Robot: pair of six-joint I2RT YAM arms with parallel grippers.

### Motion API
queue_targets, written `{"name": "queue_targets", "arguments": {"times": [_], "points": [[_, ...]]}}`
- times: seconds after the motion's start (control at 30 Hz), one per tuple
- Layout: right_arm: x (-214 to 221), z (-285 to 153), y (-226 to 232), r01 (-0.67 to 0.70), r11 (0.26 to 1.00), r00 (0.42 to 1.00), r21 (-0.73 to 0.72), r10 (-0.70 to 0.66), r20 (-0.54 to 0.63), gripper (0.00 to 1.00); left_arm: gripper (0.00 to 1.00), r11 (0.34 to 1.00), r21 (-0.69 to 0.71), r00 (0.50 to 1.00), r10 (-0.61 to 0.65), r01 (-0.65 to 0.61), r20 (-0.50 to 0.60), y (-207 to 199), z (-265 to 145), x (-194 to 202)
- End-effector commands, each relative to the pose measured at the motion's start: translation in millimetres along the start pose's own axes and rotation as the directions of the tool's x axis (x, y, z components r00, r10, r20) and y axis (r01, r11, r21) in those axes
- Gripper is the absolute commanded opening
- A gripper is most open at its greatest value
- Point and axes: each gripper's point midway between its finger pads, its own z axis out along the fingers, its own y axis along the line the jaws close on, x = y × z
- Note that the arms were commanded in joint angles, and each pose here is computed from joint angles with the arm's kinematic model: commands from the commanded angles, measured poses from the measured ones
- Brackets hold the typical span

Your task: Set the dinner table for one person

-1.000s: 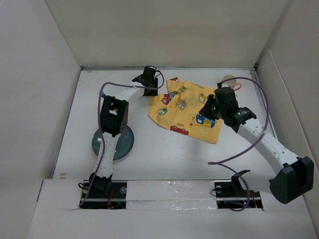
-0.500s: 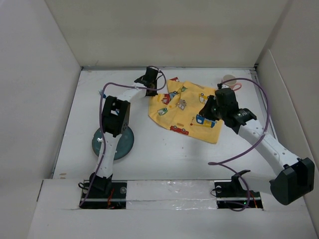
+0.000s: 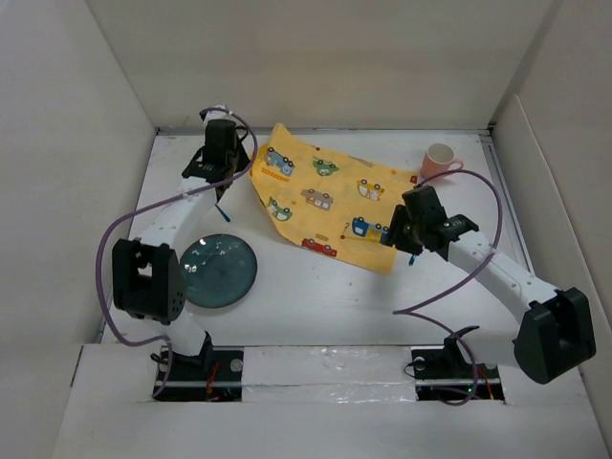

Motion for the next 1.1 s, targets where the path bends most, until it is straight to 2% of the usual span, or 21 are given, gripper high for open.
{"name": "queue_targets", "arguments": {"times": [0.0,0.2,0.43,0.63,0.7,0.73,0.77,0.83,0.9,0.97,1.0,1.07], "points": [[15,-7,-20,-0.049,0.996,0.999,0.081,0.05,-0.017,0.49,0.0,0.998,-0.044,0.999,-0.045,0.043,-0.031,15,-5,36],[51,9,-29,-0.078,0.989,0.987,0.128,0.095,-0.131,0.48,0.0,0.998,-0.05,0.999,-0.05,0.049,-0.02,25,-20,45],[58,37,-25,-0.111,0.983,0.977,0.145,0.134,-0.167,0.5,0.0,0.998,-0.063,0.999,-0.023,0.021,-0.03,32,-24,52],[75,63,-26,-0.126,0.978,0.955,0.169,0.165,-0.245,0.48,0.0,0.996,-0.084,1.0,0.014,-0.016,-0.024,39,-26,52],[78,71,-24,-0.133,0.976,0.95,0.172,0.175,-0.26,0.42,0.0,0.996,-0.087,0.999,0.016,-0.019,-0.028,40,-27,54],[78,73,-24,-0.138,0.975,0.948,0.176,0.181,-0.261,0.36,0.0,0.996,-0.084,1.0,0.015,-0.017,-0.024,40,-28,53],[73,76,-23,-0.151,0.973,0.948,0.177,0.193,-0.253,0.22,0.0,0.996,-0.083,1.0,0.016,-0.018,-0.026,40,-27,55],[69,77,-20,-0.167,0.971,0.949,0.172,0.205,-0.24,0.09,0.0,0.996,-0.085,0.999,0.017,-0.02,-0.035,41,-28,57],[46,75,-21,-0.177,0.967,0.965,0.184,0.207,-0.161,0.0,0.0,0.996,-0.087,0.999,0.019,-0.022,-0.036,42,-29,58],[23,69,-29,-0.159,0.964,0.979,0.215,0.182,-0.093,0.0,0.0,0.996,-0.089,0.999,0.021,-0.024,-0.043,44,-29,61],[-3,68,-38,-0.174,0.957,0.981,0.231,0.189,-0.046,0.0,0.0,0.995,-0.095,0.998,0.02,-0.025,-0.055,47,-30,67],[-19,68,-39,-0.159,0.96,0.985,0.231,0.17,-0.031,0.0,0.0,0.995,-0.095,0.998,0.016,-0.021,-0.057,47,-31,69]]}}
